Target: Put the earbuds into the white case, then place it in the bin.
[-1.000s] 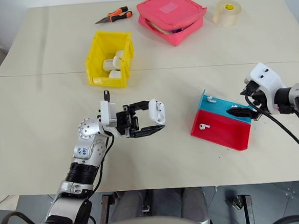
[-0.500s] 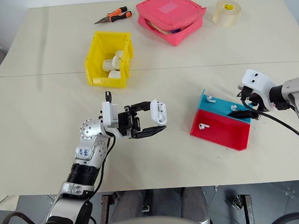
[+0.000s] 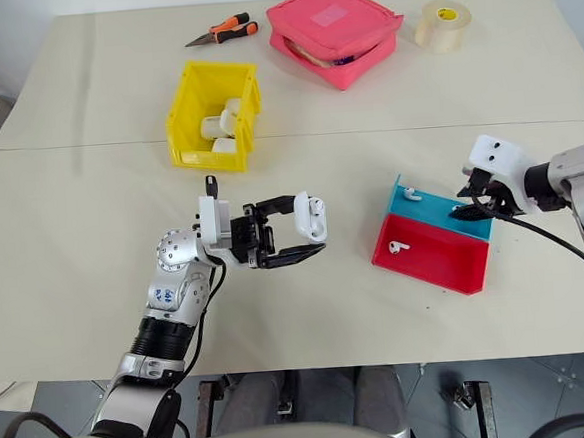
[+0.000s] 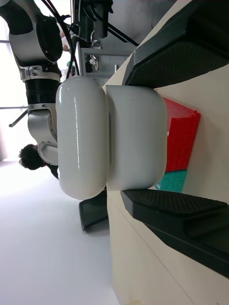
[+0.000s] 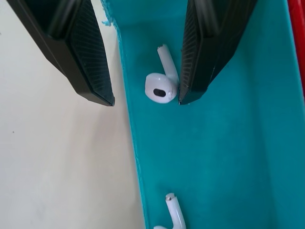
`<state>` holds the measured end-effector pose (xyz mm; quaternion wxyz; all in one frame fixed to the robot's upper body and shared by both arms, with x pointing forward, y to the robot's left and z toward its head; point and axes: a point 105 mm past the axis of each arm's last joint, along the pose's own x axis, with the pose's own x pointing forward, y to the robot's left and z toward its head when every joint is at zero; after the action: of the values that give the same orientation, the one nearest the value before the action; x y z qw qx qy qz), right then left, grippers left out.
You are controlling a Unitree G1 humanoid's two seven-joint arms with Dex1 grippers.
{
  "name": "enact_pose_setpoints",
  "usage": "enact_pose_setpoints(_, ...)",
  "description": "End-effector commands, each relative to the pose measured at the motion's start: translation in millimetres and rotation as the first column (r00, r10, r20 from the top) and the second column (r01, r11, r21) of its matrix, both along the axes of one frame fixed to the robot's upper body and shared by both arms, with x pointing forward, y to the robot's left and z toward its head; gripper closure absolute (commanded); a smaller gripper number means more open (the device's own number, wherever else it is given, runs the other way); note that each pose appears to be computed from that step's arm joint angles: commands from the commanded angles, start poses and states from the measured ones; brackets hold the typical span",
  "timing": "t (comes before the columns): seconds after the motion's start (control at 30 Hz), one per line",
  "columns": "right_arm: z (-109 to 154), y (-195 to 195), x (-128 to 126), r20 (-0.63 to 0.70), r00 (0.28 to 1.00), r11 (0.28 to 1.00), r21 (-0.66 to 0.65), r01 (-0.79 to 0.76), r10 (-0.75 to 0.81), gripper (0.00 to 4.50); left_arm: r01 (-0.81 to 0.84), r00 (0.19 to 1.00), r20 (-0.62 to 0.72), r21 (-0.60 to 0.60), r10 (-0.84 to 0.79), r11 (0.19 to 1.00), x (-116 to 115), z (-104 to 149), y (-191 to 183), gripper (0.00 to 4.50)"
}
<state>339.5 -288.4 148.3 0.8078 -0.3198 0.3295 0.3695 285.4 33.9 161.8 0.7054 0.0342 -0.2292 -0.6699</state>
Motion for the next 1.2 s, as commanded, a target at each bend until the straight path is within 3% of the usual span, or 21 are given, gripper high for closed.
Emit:
enact_pose_setpoints(0.03,1,-6,-3,-0.027,1.000,1.000,-0.024,-0.004,0.003,2.29,0.001,0.999,0.047,-0.027,0.000,1.000,-1,11,-1,1.71)
enact_pose_setpoints(0.47,-3,-5,3,-0.025,0.999,0.998,-0.047,-0.037,0.036,2.29,-0.015,0.999,0.050,-0.033,0.016,0.999,-1,13,0,1.71)
enact_pose_setpoints(0.53,-3,-4,4,-0.020,0.999,0.998,-0.041,-0.039,0.038,2.65,-0.016,0.999,0.051,-0.033,0.018,0.999,-1,13,0,1.71)
enact_pose_setpoints(0.67,-5,-2,4,-0.026,0.999,0.999,-0.033,-0.044,0.043,3.86,-0.017,0.998,0.052,-0.033,0.019,0.999,-1,13,0,1.71)
enact_pose_setpoints(0.93,-8,-2,1,-0.034,0.999,0.999,-0.020,-0.044,0.043,3.96,-0.010,0.999,0.053,-0.033,0.011,0.999,-2,13,-1,1.71)
enact_pose_setpoints(1.03,8,3,2,0.038,0.998,0.999,0.022,-0.049,0.048,3.96,-0.006,0.999,0.053,-0.035,0.008,0.999,-2,13,-3,1.71)
enact_pose_setpoints(1.2,59,37,-5,0.257,0.961,0.946,0.271,-0.177,0.106,3.96,0.010,0.999,0.054,-0.043,-0.008,0.999,-2,15,-9,1.71)
